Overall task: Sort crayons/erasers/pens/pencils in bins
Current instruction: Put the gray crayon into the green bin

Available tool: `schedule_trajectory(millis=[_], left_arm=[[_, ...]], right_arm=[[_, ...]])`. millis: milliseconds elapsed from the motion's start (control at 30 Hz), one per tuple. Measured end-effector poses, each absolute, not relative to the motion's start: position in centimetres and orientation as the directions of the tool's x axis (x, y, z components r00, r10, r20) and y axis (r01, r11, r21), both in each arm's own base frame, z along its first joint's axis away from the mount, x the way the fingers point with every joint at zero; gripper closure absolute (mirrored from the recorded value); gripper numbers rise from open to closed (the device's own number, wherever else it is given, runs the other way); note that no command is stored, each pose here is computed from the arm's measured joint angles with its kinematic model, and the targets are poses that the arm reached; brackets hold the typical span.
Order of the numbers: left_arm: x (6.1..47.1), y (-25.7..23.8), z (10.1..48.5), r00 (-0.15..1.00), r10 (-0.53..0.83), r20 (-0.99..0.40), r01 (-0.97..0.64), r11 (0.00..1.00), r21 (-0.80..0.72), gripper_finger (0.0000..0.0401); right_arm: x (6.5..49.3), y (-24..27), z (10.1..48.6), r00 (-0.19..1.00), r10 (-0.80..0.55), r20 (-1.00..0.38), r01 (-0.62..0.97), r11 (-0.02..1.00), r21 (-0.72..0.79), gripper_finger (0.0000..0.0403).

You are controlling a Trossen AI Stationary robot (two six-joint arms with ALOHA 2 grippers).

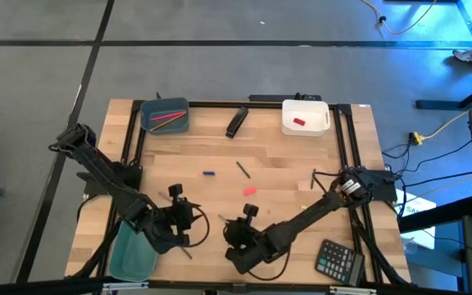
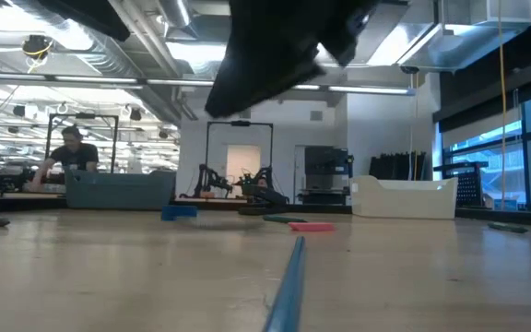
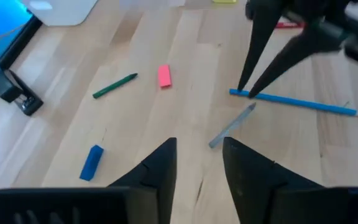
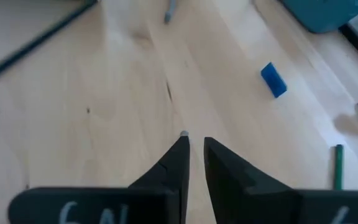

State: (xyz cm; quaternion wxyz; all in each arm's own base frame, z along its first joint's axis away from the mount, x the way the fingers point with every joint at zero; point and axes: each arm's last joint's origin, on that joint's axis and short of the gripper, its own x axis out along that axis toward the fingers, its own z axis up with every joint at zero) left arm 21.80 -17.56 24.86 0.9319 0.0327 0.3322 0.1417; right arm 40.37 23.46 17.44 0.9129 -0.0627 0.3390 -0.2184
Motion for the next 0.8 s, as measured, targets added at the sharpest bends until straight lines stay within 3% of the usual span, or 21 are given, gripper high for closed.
schedule_trajectory(millis=[167,400,633,800], left_arm=[[22.7,-17.3,25.1,0.752,0.238,-0.615,-0.165,0.971,0.175,0.0233],[26.6,-17.3,22.6,0.721,0.087,-0.687,0.006,0.991,0.132,0.021],[29.9,-15.5,17.7,0.589,0.068,-0.806,0.115,0.979,0.166,0.021],[32.4,-13.8,16.1,0.579,-0.068,-0.813,0.214,0.974,0.071,0.021]], right_arm=[[39.9,23.7,18.2,0.678,-0.43,-0.596,0.346,0.902,-0.257,0.035],[39.4,23.3,17.5,0.585,-0.317,-0.747,0.328,0.934,-0.141,0.035],[35.3,25.6,17.2,0.485,-0.395,-0.781,0.406,0.892,-0.199,0.0349],[31.3,27.7,17.3,0.468,-0.507,-0.724,0.503,0.826,-0.253,0.0349]])
